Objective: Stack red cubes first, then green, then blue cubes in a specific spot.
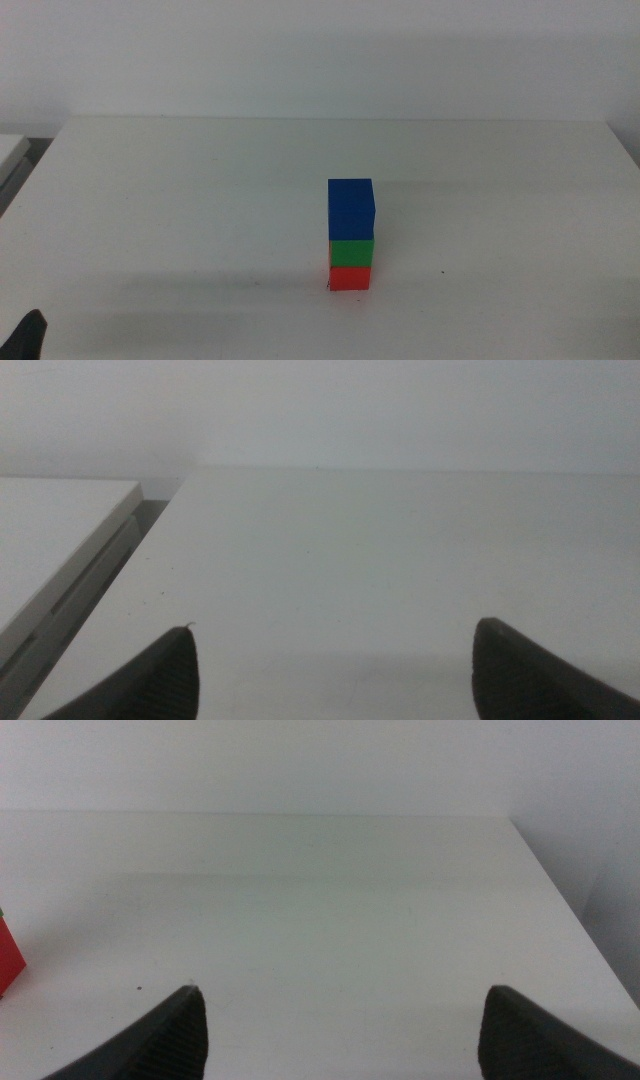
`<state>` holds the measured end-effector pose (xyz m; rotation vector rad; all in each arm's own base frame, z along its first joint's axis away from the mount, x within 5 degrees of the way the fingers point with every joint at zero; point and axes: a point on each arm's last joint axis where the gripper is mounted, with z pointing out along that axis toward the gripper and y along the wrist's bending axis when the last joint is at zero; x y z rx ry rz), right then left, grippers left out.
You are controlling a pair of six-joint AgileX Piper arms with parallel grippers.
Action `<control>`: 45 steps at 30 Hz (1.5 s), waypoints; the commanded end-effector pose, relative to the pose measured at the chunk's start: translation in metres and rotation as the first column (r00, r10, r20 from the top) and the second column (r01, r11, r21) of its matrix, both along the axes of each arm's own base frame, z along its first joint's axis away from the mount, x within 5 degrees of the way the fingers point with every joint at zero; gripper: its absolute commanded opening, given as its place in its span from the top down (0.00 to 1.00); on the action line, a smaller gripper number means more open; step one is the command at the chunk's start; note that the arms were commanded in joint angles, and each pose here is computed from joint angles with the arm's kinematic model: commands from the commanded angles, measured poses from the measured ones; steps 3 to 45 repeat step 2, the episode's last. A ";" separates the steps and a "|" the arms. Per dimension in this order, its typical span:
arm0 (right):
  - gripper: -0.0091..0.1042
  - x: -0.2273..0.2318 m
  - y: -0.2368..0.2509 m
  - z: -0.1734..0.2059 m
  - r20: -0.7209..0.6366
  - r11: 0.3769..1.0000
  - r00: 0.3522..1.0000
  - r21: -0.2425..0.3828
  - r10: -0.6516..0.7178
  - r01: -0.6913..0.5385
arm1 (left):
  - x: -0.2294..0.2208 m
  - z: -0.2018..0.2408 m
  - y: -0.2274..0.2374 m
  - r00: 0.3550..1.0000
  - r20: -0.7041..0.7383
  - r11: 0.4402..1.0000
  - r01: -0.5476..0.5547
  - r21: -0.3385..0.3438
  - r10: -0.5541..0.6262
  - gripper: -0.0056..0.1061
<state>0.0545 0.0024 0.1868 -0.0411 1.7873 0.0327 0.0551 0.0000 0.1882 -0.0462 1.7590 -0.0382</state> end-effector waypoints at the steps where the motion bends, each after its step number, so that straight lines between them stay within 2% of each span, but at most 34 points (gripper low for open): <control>1: 0.11 0.000 -0.001 0.000 0.016 1.000 1.000 -0.019 -0.006 0.007 | 0.000 0.001 0.000 1.000 0.015 1.000 -0.001 -0.004 0.001 0.11; 45: 0.11 0.000 -0.001 0.000 0.016 1.000 1.000 -0.019 -0.006 0.007 | 0.000 0.002 0.000 1.000 0.019 1.000 -0.001 -0.004 0.001 0.11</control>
